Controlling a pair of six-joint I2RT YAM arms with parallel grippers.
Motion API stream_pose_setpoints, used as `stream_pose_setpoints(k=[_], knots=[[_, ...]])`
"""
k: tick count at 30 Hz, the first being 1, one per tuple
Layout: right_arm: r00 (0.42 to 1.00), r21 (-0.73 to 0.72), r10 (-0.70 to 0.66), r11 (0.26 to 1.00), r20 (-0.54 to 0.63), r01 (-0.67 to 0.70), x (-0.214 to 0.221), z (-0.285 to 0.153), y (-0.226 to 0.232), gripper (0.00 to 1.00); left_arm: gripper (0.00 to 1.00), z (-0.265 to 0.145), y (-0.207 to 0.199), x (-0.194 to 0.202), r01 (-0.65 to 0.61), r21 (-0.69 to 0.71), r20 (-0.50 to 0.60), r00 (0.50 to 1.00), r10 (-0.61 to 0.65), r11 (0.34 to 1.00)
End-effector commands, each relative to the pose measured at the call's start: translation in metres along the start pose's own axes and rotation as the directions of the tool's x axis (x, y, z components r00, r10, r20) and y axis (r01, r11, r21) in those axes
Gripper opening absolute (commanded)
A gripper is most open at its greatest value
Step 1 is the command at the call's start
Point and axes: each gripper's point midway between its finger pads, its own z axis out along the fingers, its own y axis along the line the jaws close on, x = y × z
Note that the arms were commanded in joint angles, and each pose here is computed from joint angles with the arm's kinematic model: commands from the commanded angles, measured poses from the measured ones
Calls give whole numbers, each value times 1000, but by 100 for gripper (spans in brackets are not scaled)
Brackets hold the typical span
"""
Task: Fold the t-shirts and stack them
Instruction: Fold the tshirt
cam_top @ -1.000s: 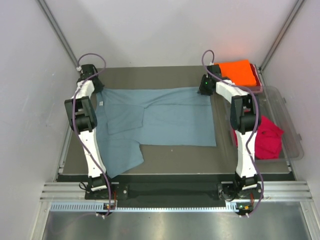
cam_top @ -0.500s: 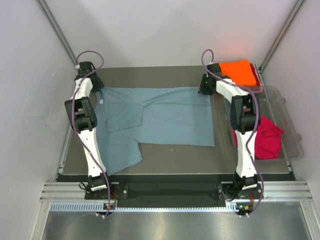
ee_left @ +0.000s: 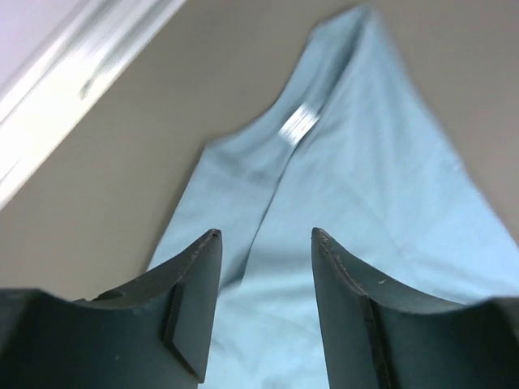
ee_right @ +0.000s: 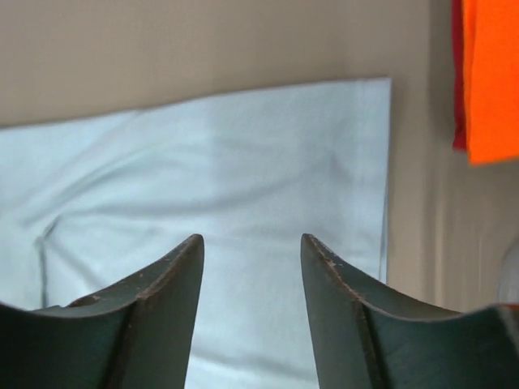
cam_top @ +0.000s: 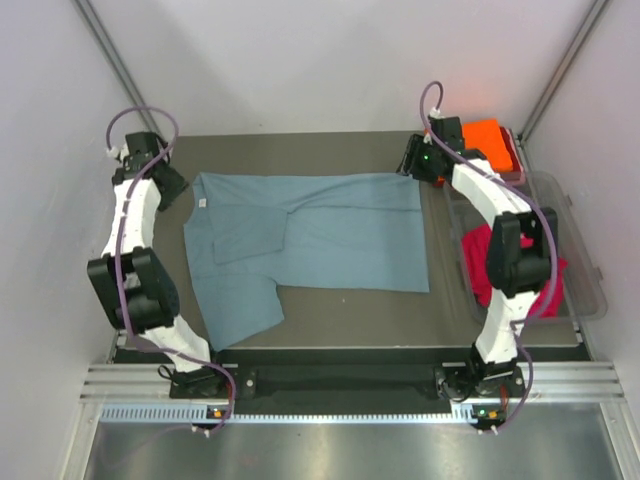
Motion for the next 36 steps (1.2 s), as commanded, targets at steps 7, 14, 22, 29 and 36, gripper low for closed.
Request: stream_pose_setpoints(k=[7,14,22,29,36], knots=[[1000,-181,-5,983,29,10,46,-61,27,63,45,-69,64,99,239,-141,-156,953,-260,961],[1000,-226,-14,974,-1,13,70,-64,27,64,46,-86,114,198,325,-279,-253,883,-396,904],[1000,-253,-4,968,-25,-3,78,-61,29,65,41,-80,149,242,341,-388,-225,866,-447,856],[999,-253,7,967,-34,-15,80,-56,29,65,38,-75,168,259,230,-499,-205,906,-371,836],[999,-248,9,969,-45,-20,79,-53,29,65,43,-70,161,270,201,-471,-223,915,-337,859]])
